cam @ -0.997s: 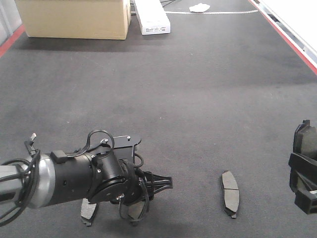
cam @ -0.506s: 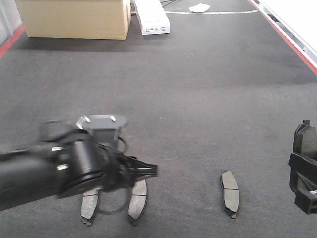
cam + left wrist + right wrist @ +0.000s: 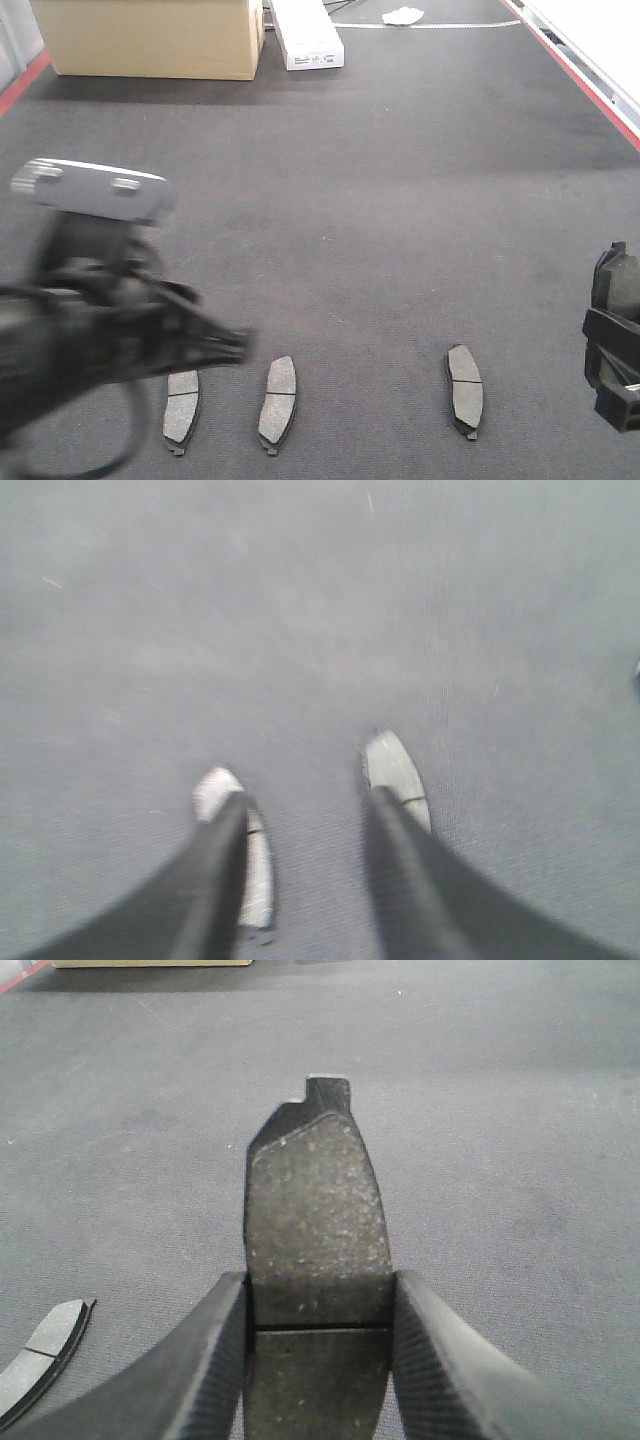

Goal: Move and align brake pads A on conveyor
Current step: 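Open the left gripper, release the pad, and raise it away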

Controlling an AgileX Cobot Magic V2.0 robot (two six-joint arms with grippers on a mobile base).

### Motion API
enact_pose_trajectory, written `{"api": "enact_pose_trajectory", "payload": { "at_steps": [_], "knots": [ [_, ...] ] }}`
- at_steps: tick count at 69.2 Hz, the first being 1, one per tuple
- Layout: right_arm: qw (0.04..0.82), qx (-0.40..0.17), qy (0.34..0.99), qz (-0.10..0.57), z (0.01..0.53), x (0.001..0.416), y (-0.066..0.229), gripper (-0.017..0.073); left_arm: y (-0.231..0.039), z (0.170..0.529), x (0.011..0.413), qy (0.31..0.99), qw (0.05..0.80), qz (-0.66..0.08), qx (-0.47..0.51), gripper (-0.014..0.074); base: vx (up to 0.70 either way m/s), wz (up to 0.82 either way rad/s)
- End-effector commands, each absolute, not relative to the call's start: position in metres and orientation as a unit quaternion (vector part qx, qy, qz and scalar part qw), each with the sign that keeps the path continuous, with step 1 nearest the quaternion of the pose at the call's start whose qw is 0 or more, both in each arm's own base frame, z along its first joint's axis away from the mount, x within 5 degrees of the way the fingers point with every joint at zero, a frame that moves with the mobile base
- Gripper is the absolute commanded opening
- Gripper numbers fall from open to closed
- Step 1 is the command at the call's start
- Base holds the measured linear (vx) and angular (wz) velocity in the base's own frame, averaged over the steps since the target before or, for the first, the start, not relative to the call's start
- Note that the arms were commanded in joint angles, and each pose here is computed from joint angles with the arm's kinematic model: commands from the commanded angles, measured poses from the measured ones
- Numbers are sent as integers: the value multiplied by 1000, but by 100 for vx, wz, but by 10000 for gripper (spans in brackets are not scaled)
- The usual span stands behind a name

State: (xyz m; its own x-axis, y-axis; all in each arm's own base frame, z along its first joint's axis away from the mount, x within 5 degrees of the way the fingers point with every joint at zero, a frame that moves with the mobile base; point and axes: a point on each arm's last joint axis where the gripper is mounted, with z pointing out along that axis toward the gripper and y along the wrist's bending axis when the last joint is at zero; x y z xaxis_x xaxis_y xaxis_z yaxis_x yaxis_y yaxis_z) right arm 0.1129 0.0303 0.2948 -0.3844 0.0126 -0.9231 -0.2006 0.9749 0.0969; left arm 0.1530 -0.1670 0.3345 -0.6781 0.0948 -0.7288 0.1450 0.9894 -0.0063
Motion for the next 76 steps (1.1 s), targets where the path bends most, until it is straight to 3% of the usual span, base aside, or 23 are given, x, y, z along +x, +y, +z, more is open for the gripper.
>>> {"api": "enact_pose_trajectory", "payload": {
  "at_steps": [1,6,36,76],
  "knots": [
    [600,-66,790,102,313,115,32,24,-144,354,143,893,443,-51,59,70,0,0],
    [600,-66,790,102,313,115,32,24,-128,353,135,889,451,-56,56,-10,0,0],
    [600,-66,790,102,313,115,32,24,-52,358,94,857,497,-131,11,-7,0,0],
    [600,-66,790,102,313,115,32,24,-34,365,85,842,515,-162,-5,-6,0,0]
  ]
}}
